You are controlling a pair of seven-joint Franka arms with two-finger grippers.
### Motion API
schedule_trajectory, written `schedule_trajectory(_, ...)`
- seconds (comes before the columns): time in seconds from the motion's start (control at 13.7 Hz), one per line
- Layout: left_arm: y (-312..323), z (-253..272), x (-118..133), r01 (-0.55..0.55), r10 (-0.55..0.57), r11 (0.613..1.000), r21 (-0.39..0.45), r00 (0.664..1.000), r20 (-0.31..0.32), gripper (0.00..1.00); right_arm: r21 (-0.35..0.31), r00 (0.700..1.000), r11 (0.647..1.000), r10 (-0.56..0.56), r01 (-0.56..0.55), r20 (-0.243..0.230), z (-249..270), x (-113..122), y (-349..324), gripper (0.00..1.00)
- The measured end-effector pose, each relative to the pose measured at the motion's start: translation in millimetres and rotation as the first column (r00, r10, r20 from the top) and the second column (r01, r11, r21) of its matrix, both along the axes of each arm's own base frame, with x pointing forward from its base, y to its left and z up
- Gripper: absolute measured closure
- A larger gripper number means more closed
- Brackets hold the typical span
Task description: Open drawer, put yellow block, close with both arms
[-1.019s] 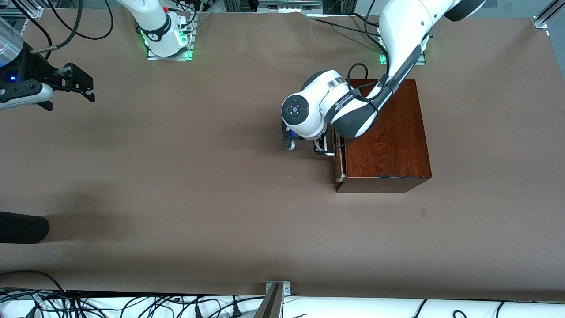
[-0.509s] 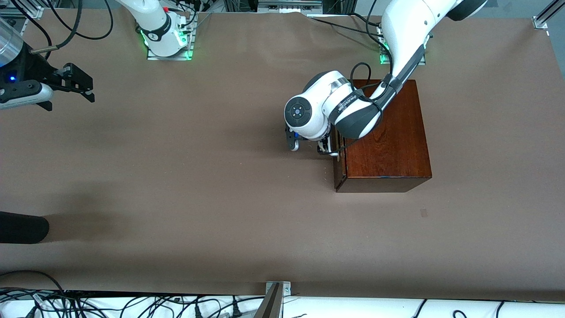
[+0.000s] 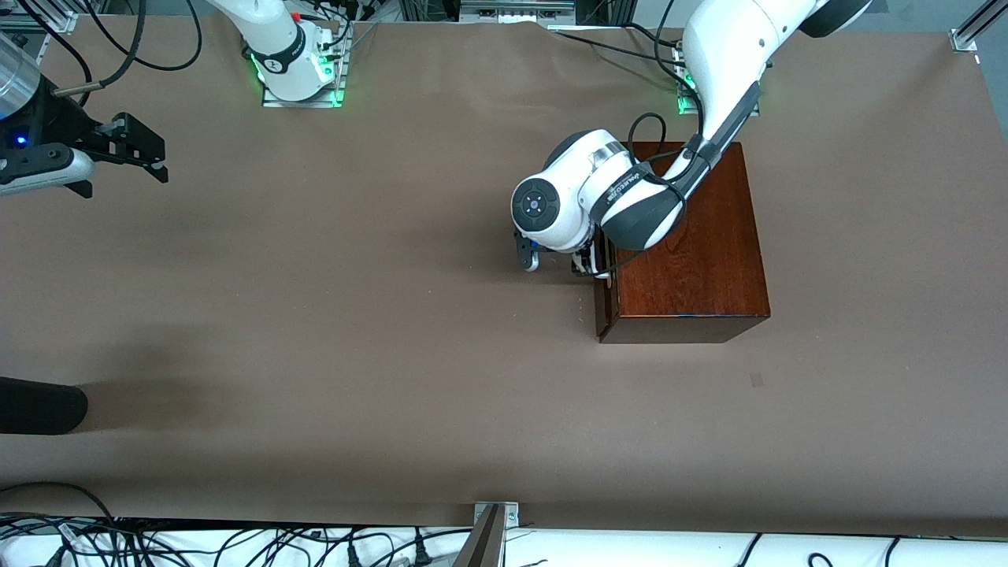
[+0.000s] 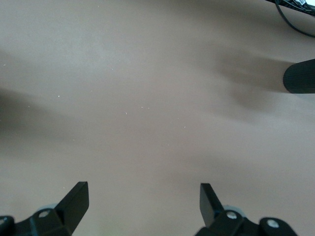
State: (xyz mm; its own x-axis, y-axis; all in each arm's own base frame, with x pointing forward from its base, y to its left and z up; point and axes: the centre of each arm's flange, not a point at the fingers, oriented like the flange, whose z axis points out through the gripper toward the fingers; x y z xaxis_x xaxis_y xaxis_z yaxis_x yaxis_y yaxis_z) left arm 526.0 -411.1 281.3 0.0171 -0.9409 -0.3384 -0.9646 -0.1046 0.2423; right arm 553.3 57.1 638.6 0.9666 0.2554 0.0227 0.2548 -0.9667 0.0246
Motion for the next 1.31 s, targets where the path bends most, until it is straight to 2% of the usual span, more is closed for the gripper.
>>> schedule_trajectory(0.22,0,3,0,-0.006,0.006,1.0,0.002,1.0,0.005,0.0,0.0,1.0,1.0,0.0,0.0,0.0,0,0,0,0.0)
schedule_trajectory(0.36,-1,16,3,-0.021,0.022,1.0,-0.006,0.999,0.03,0.0,0.0,1.0,1.0,-0.001,0.001,0.0,0,0,0,0.0)
schedule_trajectory(0.51,-4,46,8,-0.062,0.064,0.998,-0.026,0.994,0.09,0.0,0.0,1.0,1.0,-0.001,0.001,0.0,0,0,0,0.0)
schedule_trajectory(0.73,-2,113,18,-0.15,0.161,0.986,-0.068,0.968,0.195,0.0,0.0,1.0,1.0,-0.001,0.001,0.0,0,0,0,0.0)
schedule_trajectory(0.95,9,179,26,-0.245,0.274,0.96,-0.135,0.923,0.271,0.0,0.0,1.0,1.0,-0.001,0.001,0.0,0,0,0,0.0)
schedule_trajectory(1.09,54,214,46,-0.348,0.379,0.924,-0.158,0.889,0.258,0.0,0.0,1.0,1.0,-0.001,0.001,0.0,0,0,-1,0.0)
schedule_trajectory(1.24,119,248,74,-0.454,0.487,0.873,-0.179,0.833,0.263,0.0,0.0,1.0,1.0,-0.001,0.001,0.0,0,0,-1,0.0)
schedule_trajectory(1.31,151,266,85,-0.504,0.539,0.842,-0.191,0.793,0.283,0.0,0.0,1.0,1.0,-0.001,0.001,0.0,0,0,-1,0.0)
